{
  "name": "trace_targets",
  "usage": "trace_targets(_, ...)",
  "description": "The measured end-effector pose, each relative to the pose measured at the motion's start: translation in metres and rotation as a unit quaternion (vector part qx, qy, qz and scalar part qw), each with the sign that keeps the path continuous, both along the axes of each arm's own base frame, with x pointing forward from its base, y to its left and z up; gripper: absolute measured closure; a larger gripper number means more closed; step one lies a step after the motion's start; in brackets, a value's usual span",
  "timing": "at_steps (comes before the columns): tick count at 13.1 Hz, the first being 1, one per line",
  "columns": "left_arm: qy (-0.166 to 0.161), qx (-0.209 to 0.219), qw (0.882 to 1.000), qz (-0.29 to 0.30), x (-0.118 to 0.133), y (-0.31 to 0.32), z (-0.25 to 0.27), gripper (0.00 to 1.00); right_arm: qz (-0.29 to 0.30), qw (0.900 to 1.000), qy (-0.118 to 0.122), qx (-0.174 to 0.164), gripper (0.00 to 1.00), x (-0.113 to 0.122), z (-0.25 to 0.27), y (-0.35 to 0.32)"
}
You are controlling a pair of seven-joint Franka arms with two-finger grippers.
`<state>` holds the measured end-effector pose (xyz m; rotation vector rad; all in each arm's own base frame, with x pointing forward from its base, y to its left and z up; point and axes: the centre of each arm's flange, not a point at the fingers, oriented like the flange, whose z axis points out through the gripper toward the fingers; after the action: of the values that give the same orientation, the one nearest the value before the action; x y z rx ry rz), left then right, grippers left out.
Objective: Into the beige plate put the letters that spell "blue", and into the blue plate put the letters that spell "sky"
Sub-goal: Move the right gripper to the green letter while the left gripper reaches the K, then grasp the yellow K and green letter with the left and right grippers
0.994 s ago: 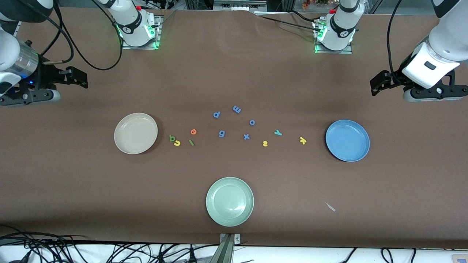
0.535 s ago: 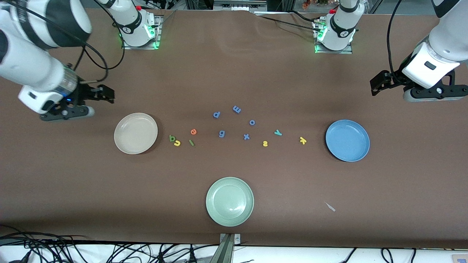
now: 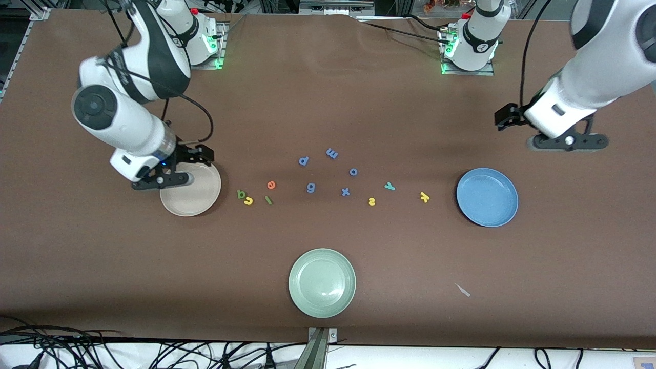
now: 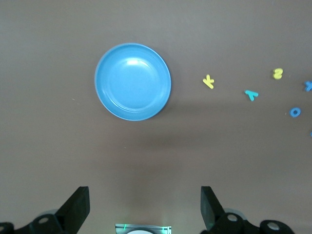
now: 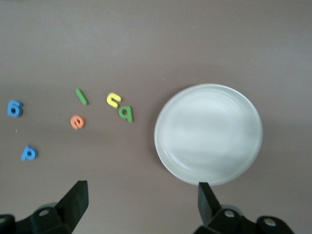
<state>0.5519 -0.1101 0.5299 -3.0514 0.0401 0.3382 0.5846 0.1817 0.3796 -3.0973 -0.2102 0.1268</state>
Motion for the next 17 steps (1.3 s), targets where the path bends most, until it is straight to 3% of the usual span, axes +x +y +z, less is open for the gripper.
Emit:
trace_targets(4,0.030,-0.018,0.999,0.007,0.033,-0.011,-0.080,0.00,0.026,1.000,0.001,0.009,0.00,0.005,-0.080,0.023)
trace_targets(7,0.040,-0.016,0.998,0.051,0.054,-0.016,-0.147,0.00,0.059,0.998,-0.002,-0.008,0.00,0.002,-0.111,0.031)
trace_targets(9,0.046,-0.004,0.994,0.096,0.062,-0.024,-0.188,0.00,0.080,0.997,-0.018,-0.012,0.00,-0.002,-0.131,0.035)
trace_targets(17,0.029,0.053,0.953,0.296,0.058,-0.094,-0.290,0.05,0.104,0.993,-0.057,0.027,0.00,-0.006,-0.165,0.065)
